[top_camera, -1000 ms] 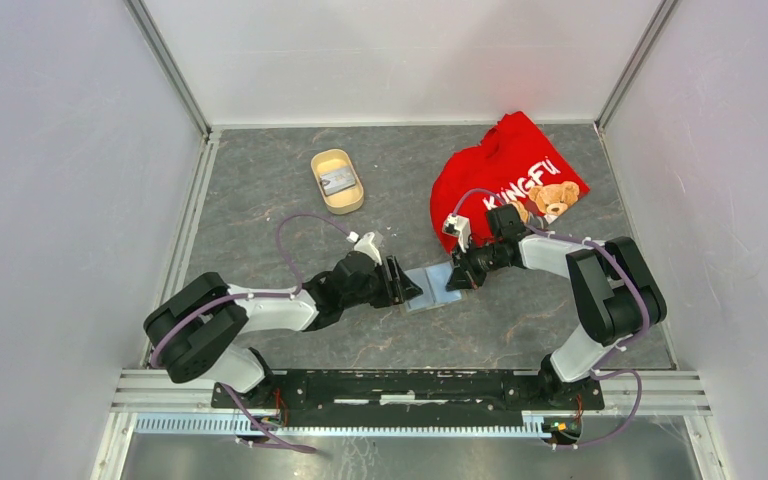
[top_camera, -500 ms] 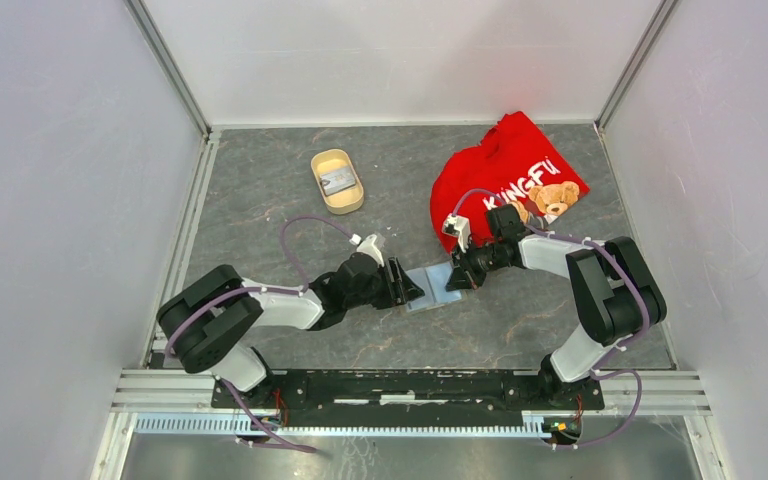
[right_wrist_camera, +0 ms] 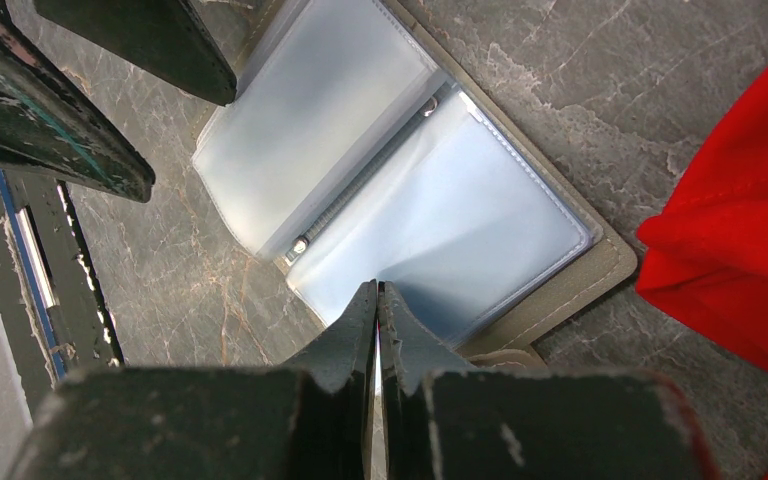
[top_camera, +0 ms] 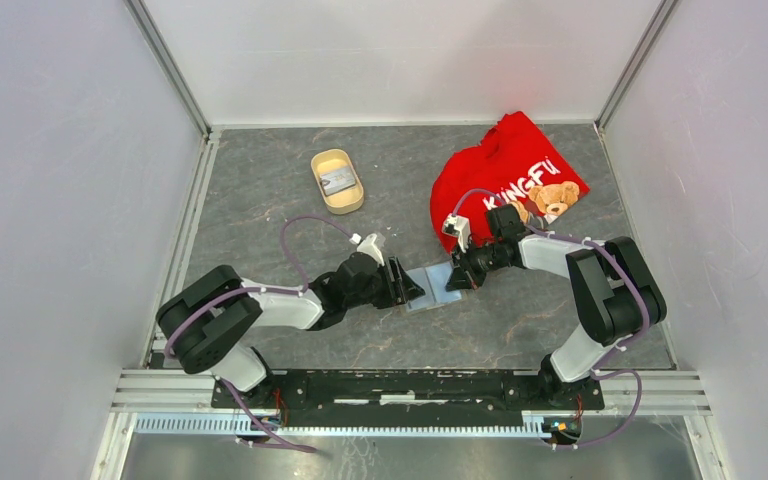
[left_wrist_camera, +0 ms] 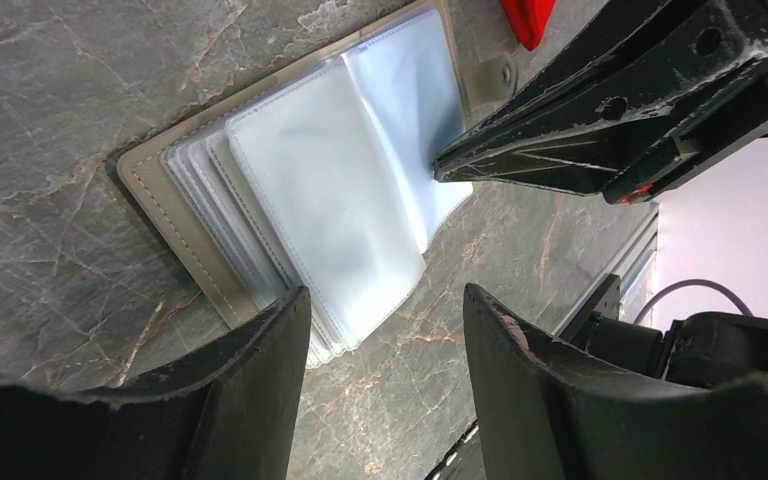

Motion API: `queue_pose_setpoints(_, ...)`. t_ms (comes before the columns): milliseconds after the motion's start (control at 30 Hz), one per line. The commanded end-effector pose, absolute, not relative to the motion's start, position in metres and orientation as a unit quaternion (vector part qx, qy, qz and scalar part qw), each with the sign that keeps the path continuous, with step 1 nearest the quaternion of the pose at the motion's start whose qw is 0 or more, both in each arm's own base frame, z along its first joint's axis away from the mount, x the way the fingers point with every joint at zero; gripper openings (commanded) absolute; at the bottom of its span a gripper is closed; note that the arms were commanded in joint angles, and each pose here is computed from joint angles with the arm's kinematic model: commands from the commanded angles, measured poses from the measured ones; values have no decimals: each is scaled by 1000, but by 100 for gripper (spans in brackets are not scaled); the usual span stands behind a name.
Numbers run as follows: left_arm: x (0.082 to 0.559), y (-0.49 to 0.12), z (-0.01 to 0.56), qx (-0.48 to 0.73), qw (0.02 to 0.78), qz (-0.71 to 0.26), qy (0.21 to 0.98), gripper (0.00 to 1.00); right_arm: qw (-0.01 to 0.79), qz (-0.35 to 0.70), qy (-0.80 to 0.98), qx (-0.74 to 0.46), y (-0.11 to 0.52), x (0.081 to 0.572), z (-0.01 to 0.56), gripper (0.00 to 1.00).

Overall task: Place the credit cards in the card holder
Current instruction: Open the card holder at the center of the board.

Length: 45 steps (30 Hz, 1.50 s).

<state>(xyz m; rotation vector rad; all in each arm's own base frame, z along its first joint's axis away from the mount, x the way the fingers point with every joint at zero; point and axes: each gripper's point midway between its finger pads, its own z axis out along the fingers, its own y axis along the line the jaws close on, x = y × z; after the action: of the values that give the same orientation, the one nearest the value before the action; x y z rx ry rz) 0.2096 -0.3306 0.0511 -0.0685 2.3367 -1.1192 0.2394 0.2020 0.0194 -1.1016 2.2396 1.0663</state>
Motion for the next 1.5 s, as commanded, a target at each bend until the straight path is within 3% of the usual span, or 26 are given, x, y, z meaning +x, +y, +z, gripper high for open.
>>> queue_pose_setpoints(0, 215, -340, 78, -29, 287, -443, 849, 64, 213, 381, 804, -405, 205, 244, 19, 7)
queue_pose_setpoints(1467, 222, -363, 70, -15, 271, -458, 846, 64, 212, 389, 798, -408, 208, 242, 22, 8)
